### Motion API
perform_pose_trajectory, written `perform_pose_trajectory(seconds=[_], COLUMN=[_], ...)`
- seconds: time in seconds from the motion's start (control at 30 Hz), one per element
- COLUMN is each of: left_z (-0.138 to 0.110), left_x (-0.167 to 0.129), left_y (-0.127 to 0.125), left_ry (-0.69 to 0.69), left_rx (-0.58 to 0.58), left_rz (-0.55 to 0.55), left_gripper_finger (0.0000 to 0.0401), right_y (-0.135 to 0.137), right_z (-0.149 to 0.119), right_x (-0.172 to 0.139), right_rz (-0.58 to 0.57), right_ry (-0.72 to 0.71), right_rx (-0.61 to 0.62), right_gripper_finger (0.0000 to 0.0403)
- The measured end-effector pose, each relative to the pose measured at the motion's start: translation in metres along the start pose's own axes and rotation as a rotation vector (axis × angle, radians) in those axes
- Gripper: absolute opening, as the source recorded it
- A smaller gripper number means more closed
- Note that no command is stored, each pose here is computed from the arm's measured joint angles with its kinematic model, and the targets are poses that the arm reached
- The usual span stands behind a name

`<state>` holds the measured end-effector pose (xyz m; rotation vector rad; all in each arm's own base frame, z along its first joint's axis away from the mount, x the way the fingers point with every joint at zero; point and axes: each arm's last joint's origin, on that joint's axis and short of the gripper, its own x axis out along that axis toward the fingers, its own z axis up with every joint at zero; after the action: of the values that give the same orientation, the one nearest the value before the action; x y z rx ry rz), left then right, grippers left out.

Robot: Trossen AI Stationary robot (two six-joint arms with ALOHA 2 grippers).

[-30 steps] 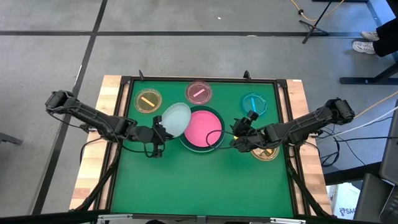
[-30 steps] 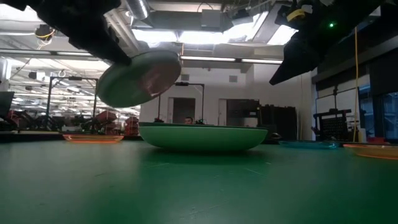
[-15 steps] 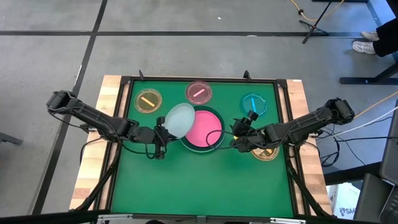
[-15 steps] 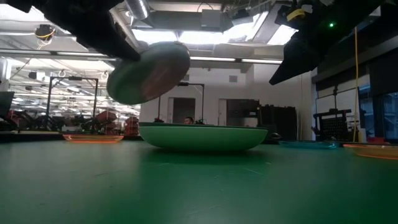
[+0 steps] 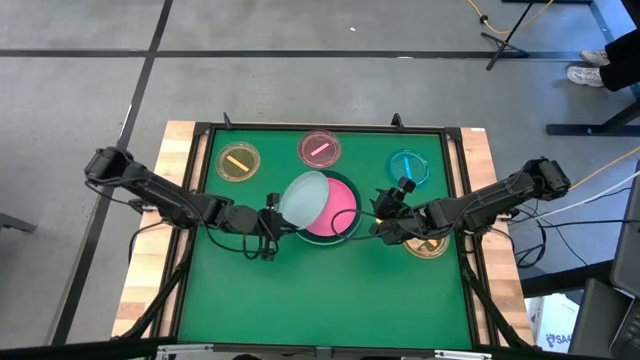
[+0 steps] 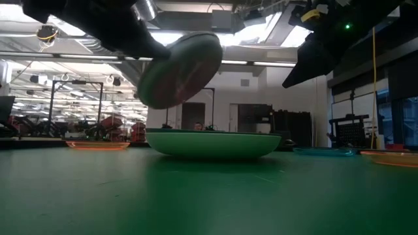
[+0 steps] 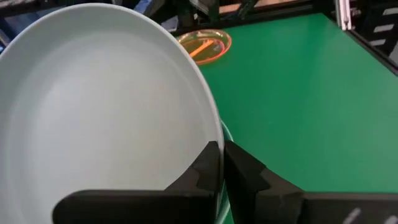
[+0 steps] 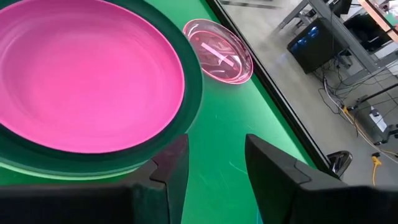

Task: Stack plastic plates
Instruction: Stack the gray plate on the pink plate

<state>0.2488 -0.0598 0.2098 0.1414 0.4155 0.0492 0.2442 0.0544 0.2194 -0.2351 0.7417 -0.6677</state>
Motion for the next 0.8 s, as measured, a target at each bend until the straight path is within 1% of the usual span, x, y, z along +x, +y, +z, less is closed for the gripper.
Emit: perform_pose_trajectory(seconds=[0.2, 0.37, 0.67, 0.8], left_z=[-0.004, -0.010, -0.016, -0.027], left_x=[0.017, 0.034, 0.055, 0.065], left_y=[0.008, 0.015, 0.012, 0.012], left_ry=[-0.019, -0.028, -0.120, -0.089], left_rx=[-0.004, -0.003, -0.022, -0.031], left_rz=[-0.008, 0.004, 0.009, 0.011], left_gripper_finger=[0.0011, 0.0011, 0.0011, 0.0011], right_y=[-0.005, -0.017, -0.041, -0.048], right_z=[0.000, 0.002, 0.001, 0.002], right_x=[-0.003, -0.014, -0.032, -0.037], right_rz=[-0.001, 0.008, 0.013, 0.004], right_ry=[0.004, -0.015, -0.029, -0.051], right_rx=[-0.001, 0.026, 0.045, 0.066], right_gripper_finger=[0.0147, 0.0147, 0.0147, 0.0147])
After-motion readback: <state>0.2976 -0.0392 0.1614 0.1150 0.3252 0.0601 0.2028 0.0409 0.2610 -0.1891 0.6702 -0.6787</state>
